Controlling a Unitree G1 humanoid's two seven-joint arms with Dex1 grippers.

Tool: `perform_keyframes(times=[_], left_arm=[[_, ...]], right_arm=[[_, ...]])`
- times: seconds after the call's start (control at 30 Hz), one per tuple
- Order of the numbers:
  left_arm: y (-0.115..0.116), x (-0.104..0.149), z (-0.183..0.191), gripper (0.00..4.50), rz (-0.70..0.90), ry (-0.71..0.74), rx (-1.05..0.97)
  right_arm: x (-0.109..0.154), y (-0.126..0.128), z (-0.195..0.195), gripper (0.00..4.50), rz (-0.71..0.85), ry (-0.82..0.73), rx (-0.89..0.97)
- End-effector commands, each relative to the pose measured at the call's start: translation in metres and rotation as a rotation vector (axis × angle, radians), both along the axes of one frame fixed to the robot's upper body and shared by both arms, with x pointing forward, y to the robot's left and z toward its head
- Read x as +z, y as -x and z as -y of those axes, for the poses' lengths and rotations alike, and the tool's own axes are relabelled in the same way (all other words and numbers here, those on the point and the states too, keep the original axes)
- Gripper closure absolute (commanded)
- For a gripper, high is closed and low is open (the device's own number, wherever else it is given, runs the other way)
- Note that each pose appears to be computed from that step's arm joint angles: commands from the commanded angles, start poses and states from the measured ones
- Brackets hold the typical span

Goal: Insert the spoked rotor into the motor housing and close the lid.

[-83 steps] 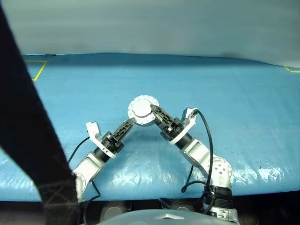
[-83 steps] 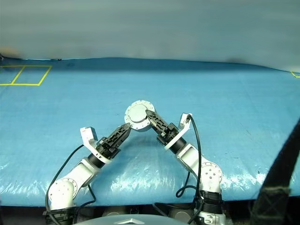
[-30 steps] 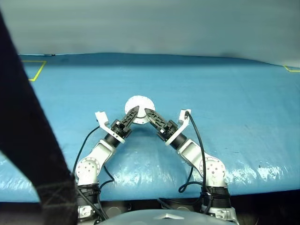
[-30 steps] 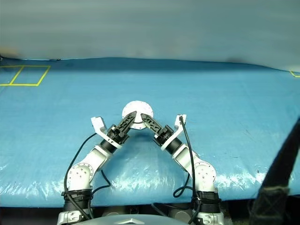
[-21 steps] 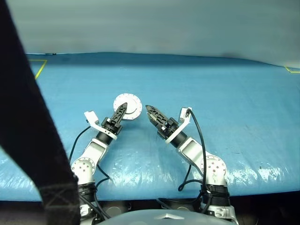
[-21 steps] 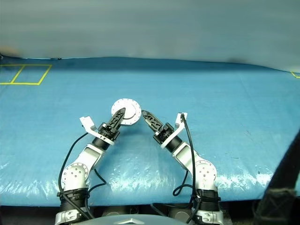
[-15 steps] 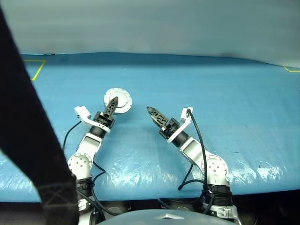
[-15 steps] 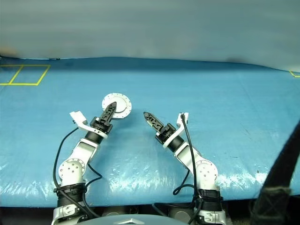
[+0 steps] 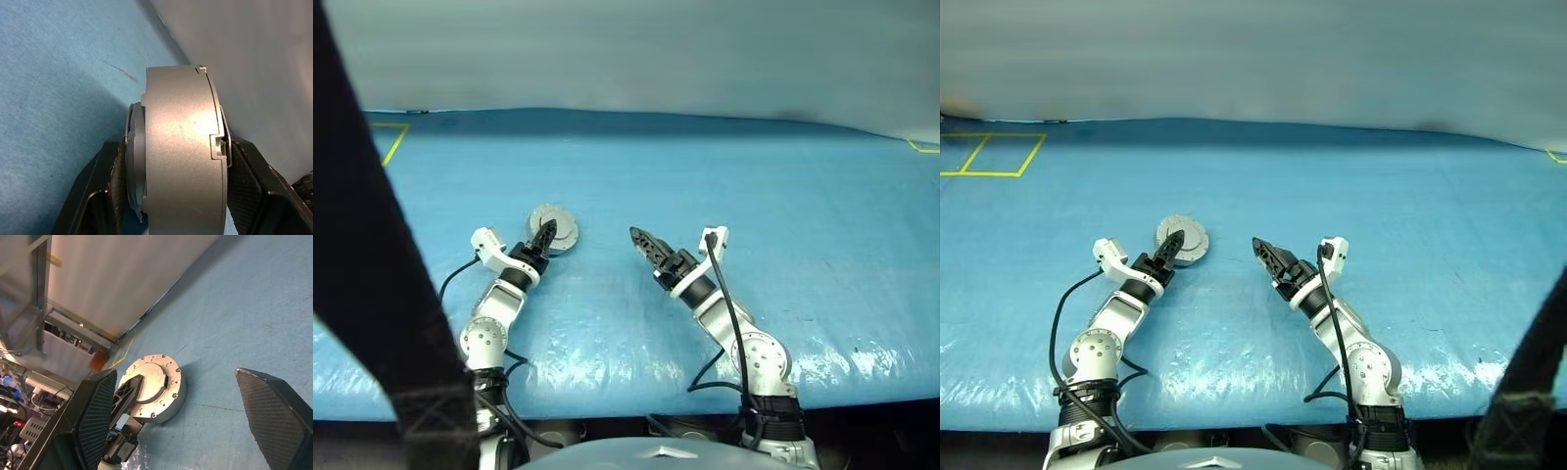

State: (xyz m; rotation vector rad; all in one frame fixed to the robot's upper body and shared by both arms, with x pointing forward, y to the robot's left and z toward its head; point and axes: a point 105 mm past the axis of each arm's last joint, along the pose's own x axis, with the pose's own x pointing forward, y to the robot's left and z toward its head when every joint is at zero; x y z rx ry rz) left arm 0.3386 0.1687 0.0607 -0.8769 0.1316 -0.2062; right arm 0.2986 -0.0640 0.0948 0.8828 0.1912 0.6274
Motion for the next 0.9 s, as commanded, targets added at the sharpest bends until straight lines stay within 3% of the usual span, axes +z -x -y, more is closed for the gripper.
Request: perform_keyframes(times=[0.03,0.07,0.3,0.5,0.6,0.77,0.9], left_arm=[[0.003,-0.006,-0.017,1.2,-0.034,-0.072,0.056],[0.003,-0.007,-0.023,0.89,-0.044,-0.098,0.081],[0.012,0.002,-0.084,0.89,-0.056,-0.214,0.299],[0.022,0.013,-0.114,0.89,-0.028,-0.282,0.332],[0.022,0.043,-0.095,0.89,0.115,-0.345,0.204],[0.031,0.088,-0.019,0.89,0.408,-0.538,-0.13],[0.049,0.092,0.038,0.89,0.549,-0.65,-0.412]], right_arm=[[0.008,0.001,-0.003,0.37,0.042,0.01,0.015],[0.008,0.001,-0.004,0.37,0.045,0.012,0.023],[0.006,0.004,-0.011,0.37,0.051,0.023,0.057],[0.005,0.005,-0.014,0.37,0.054,0.021,0.067],[0.01,0.006,-0.011,0.37,0.089,0.038,0.066],[0.024,0.007,0.0,0.37,0.256,0.205,0.021],[0.029,0.014,0.001,0.37,0.394,0.421,0.036]])
